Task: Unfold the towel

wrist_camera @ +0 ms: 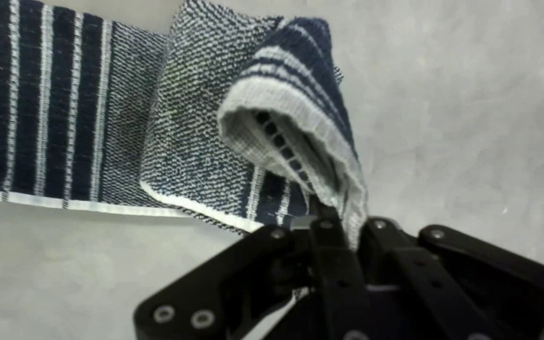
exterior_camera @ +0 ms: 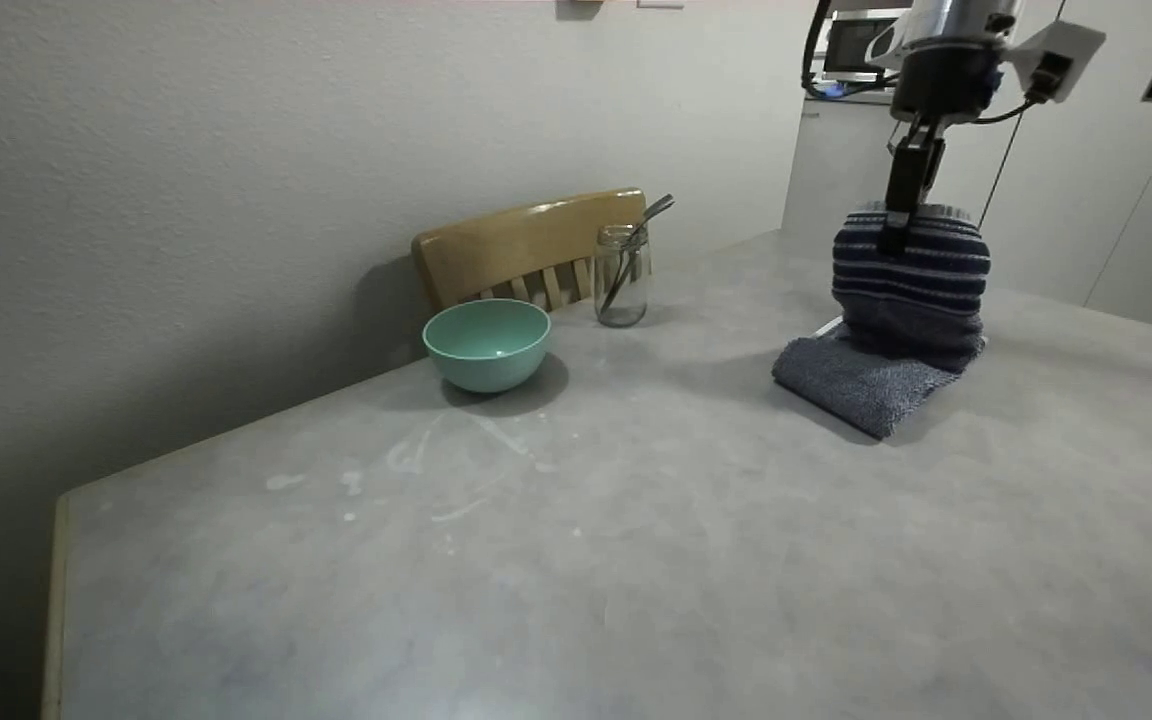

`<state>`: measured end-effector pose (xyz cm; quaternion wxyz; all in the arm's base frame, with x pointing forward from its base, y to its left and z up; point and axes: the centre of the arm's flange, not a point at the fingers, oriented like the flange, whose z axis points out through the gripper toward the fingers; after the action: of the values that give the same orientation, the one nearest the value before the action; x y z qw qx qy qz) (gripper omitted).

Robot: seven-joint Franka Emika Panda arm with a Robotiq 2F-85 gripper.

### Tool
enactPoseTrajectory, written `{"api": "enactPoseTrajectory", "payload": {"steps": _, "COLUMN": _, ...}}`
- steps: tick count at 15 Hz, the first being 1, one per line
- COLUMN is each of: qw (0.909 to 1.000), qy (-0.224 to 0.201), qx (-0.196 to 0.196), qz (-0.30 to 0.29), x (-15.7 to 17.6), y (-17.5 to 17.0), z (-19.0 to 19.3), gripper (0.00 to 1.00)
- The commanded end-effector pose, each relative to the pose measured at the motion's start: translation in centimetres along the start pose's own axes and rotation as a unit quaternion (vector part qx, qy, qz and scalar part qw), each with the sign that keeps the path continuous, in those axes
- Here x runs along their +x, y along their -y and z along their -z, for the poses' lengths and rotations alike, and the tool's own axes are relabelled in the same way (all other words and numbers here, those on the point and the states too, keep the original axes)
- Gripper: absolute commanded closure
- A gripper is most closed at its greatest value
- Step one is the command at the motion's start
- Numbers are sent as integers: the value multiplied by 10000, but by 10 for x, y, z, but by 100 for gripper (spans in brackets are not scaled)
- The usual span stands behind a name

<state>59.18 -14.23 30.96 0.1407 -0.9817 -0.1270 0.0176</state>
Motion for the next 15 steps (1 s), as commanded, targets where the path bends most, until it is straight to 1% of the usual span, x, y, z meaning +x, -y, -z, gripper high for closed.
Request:
{"api": "enactPoseTrajectory", "payload": {"steps": 1, "qw": 9991, "qy": 107, "qx": -203, "qz": 343, "x": 12, "y": 40, "z": -11, "gripper": 98}}
{"api": "enactPoseTrajectory", "payload": {"steps": 8, "qw": 9938, "qy": 326, "qx": -474, "qz": 954, "x": 59, "y": 120, "z": -51, "gripper": 98}}
{"api": "enactPoseTrajectory", "payload": {"steps": 15, "qw": 9861, "qy": 626, "qx": -745, "qz": 1350, "x": 83, "y": 169, "z": -91, "gripper": 98}}
